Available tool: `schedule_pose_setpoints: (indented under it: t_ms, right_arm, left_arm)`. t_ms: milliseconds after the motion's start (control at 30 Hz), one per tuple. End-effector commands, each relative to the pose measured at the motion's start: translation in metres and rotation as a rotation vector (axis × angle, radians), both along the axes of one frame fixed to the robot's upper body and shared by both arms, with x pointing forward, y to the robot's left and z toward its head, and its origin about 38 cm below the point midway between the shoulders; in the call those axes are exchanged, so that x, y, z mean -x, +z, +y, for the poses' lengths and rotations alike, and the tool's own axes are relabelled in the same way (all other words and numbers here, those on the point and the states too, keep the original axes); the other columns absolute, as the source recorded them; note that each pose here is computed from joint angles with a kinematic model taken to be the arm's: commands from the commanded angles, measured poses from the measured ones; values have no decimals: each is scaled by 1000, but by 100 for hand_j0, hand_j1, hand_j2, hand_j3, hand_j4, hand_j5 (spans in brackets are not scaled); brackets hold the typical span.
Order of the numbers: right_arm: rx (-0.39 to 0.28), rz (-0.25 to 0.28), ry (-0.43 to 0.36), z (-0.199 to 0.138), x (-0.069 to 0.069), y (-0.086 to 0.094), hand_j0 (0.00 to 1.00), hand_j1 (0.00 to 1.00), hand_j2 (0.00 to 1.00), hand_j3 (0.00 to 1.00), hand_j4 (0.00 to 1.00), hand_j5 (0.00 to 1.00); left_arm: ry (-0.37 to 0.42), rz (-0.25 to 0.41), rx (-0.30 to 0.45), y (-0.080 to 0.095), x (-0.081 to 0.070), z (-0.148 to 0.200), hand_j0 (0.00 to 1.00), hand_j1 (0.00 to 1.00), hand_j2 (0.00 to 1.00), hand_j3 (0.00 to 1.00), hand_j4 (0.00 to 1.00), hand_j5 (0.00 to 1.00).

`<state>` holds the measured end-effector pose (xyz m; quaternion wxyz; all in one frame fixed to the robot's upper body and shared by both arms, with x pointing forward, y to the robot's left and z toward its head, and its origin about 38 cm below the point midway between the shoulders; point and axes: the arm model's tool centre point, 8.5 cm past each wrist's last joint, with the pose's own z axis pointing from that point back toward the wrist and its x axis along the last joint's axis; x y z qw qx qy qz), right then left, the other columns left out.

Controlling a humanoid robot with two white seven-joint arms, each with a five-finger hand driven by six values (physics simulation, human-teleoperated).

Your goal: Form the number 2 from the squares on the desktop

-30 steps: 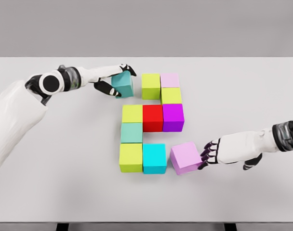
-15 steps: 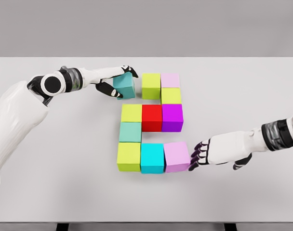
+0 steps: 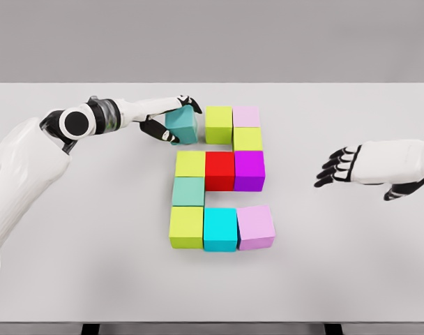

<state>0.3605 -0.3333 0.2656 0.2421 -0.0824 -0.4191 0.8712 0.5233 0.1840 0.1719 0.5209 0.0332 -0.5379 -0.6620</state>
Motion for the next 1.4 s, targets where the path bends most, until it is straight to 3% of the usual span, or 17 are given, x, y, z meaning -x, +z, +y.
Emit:
schedule_pose_setpoints:
  t_ms: [0, 167, 333, 467, 933, 1067, 1367]
  right_arm:
    - [-61, -65, -62, -14, -11, 32, 100, 100, 100, 100, 100, 100]
    - [-132, -118, -161, -40, -18, 42, 100, 100, 100, 100, 100, 100]
    - [-157, -128, -150, -33, -24, 43, 100, 100, 100, 100, 100, 100]
    - [-185, -116, -130, -21, -27, 35, 100, 100, 100, 100, 100, 100]
    - [-179, -122, -124, -20, -27, 36, 100, 100, 100, 100, 100, 100]
    - [-189, -125, -116, -16, -29, 36, 100, 100, 100, 100, 100, 100]
    - [-190, -130, -115, -16, -29, 37, 100, 100, 100, 100, 100, 100]
  left_arm:
    - [-1, -5, 0, 1, 0, 1, 49, 49, 49, 49, 49, 49]
    - [2, -4, 6, 2, -1, 1, 70, 70, 70, 70, 70, 70]
    - [4, -4, 4, 2, -1, 2, 80, 80, 80, 80, 80, 80]
    - [18, -5, 5, 5, -4, 4, 80, 80, 80, 80, 80, 80]
    - [24, -28, 41, 4, -5, -3, 81, 81, 81, 81, 81, 81]
    - [22, -31, 41, 5, -5, -3, 91, 91, 91, 91, 91, 91]
    - [22, -30, 41, 5, -5, -3, 98, 98, 98, 98, 98, 98]
